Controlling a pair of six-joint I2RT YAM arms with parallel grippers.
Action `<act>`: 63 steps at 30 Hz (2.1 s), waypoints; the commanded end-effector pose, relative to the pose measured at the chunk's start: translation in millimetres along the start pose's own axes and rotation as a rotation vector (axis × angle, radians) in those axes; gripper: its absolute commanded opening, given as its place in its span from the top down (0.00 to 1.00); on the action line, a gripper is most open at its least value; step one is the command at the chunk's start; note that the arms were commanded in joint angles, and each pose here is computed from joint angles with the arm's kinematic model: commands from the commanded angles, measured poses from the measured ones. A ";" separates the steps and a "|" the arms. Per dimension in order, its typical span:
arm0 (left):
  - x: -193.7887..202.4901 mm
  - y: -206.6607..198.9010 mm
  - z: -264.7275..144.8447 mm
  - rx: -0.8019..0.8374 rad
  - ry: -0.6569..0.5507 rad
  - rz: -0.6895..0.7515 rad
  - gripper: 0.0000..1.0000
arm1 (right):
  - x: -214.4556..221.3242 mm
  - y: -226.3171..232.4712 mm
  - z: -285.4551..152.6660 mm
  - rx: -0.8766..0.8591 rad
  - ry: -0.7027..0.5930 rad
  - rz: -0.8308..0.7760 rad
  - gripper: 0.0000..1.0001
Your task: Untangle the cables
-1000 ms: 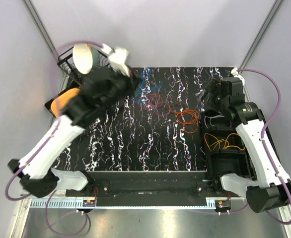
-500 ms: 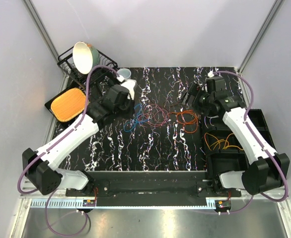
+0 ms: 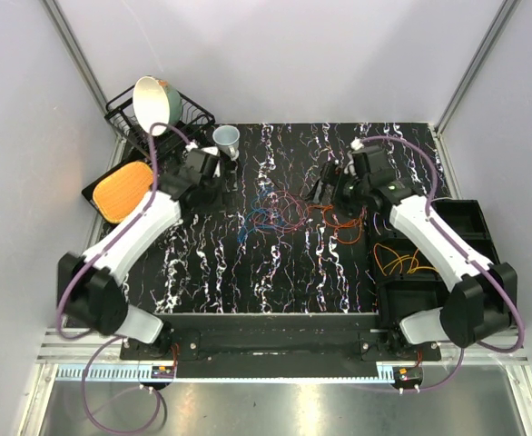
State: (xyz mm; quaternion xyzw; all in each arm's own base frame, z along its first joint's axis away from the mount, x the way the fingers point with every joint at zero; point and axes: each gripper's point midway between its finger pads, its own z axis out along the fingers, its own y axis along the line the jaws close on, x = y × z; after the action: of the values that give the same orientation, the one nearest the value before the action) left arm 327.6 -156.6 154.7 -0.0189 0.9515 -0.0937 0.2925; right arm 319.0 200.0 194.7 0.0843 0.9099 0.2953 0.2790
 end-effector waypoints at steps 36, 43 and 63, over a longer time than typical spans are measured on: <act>27.6 84.5 -63.2 -0.224 -0.195 0.041 0.01 | 118.0 63.4 192.3 0.198 0.266 -0.241 0.50; 27.2 85.5 -62.6 -0.229 -0.195 0.043 0.01 | 91.7 85.8 188.9 0.167 0.194 -0.293 1.00; 26.9 81.8 -64.2 -0.207 -0.201 0.042 0.01 | -160.7 228.3 -141.2 0.008 -0.714 -0.446 1.00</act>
State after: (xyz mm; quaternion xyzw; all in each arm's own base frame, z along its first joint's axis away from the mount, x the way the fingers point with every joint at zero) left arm 261.3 -67.4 161.3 -0.0323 0.9361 0.0223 0.3496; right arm 341.9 282.4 543.1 -0.0198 0.7119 0.2897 0.6395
